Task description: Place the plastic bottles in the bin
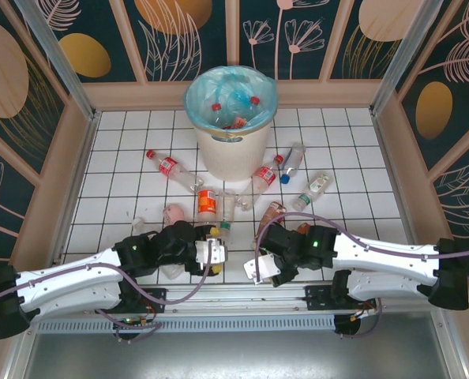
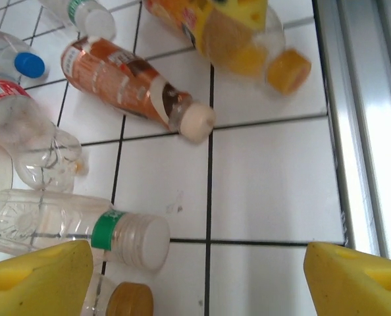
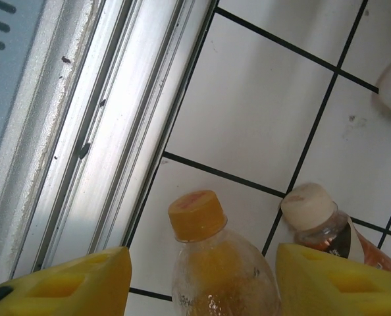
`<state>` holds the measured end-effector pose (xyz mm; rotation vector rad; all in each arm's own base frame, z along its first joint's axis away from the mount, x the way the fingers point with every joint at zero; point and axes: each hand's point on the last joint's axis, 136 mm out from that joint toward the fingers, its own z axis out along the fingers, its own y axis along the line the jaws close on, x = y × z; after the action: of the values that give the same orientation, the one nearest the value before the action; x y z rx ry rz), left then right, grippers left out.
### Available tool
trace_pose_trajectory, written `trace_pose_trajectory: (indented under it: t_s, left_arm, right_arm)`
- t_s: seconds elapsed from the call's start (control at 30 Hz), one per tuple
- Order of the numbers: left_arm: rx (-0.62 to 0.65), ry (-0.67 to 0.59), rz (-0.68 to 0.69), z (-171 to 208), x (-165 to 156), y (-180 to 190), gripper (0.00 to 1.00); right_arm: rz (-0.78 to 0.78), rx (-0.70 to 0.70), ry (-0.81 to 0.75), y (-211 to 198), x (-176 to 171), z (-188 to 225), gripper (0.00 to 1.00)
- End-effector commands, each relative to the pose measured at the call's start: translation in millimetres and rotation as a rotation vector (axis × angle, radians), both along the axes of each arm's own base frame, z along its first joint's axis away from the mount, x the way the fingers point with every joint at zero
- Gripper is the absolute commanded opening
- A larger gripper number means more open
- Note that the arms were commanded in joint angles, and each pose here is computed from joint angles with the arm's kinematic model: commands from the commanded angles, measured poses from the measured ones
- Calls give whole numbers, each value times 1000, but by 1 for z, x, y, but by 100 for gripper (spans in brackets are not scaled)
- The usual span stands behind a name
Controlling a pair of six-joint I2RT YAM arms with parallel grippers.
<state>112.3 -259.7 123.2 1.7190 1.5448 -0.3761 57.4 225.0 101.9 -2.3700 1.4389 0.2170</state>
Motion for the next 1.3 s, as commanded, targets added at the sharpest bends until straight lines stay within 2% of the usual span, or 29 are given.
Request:
trace_pose_trajectory:
  t_s: [0.0,0.2,0.37,0.53,0.9,1.27]
  left_arm:
    - [100,-83,-70,-26,-1,13,85]
    - [28,-105,-56,-21,-3,16,87]
    - [-10,-153,-32,-14,2,19,89]
    - [-28,-164,-35,-12,1,19,89]
    - [-56,-171,-38,-9,-1,21,92]
    - [-63,-169,-26,-10,0,21,92]
  right_arm:
    - [78,1,-21,6,-2,-5,61]
    - [100,-39,-2,5,-7,-19,61]
    - [124,-63,-45,6,-2,-31,62]
    - [122,-122,-88,6,6,-45,62]
    - [136,-188,-77,2,7,-69,59]
    - [92,-170,-45,1,18,-72,40]
